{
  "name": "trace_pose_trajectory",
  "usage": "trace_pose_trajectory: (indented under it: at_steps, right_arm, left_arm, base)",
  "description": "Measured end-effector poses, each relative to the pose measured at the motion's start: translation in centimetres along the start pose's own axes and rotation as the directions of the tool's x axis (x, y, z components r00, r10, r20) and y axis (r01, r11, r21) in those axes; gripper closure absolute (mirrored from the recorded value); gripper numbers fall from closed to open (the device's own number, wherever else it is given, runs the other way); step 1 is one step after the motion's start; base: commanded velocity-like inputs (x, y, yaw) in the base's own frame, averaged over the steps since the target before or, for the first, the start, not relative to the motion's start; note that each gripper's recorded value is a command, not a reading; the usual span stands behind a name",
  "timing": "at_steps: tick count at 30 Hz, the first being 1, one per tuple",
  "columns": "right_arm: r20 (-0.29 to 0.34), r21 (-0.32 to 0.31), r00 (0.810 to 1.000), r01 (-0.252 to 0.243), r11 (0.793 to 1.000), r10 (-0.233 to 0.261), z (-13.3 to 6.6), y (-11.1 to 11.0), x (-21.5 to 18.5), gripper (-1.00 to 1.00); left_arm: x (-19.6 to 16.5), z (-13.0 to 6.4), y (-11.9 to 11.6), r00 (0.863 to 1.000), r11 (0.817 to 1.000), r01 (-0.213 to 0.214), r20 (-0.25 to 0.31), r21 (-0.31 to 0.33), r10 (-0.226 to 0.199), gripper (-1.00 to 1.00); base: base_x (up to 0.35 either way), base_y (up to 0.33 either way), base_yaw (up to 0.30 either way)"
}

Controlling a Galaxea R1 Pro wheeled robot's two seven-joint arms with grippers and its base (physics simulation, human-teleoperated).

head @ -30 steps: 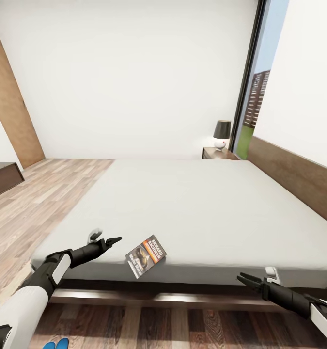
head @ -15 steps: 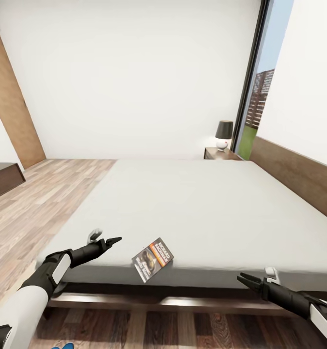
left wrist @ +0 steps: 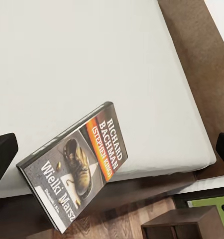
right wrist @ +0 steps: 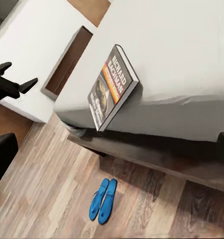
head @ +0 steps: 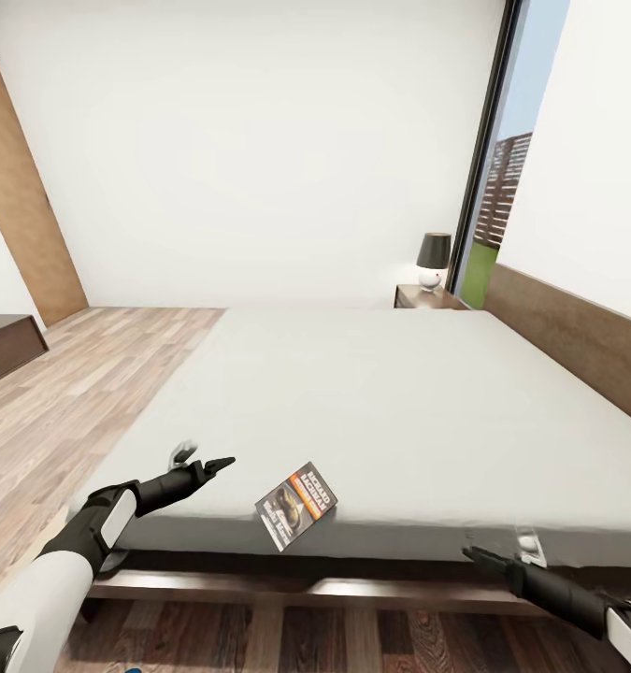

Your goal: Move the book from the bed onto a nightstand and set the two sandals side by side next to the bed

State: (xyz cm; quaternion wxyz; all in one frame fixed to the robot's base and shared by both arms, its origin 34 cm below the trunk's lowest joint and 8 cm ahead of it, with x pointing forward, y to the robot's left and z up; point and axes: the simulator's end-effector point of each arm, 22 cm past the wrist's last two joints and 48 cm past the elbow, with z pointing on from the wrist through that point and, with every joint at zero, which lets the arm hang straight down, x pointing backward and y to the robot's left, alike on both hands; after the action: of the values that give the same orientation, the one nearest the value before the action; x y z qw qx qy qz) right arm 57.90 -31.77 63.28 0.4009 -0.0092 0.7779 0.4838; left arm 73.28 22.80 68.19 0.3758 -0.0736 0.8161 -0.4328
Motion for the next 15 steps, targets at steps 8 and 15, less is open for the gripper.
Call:
trace_pose_trajectory:
  at_steps: [8, 15]
  right_arm:
    - [0.024, 0.108, 0.986, -0.168, 0.98, 0.166, -2.8, -3.3, 3.8, -1.0]
    - [0.043, 0.11, 0.982, -0.188, 0.976, 0.185, -2.9, -3.5, 4.0, -1.0]
  left_arm:
    - [0.0, 0.0, 0.0, 1.0, 1.0, 0.0, 0.0, 0.0, 0.0, -1.0]
    - [0.0, 0.0, 0.0, 1.0, 1.0, 0.0, 0.0, 0.0, 0.0, -1.0]
  base:
    - [0.0, 0.0, 0.0]
    - [0.0, 0.0, 0.0]
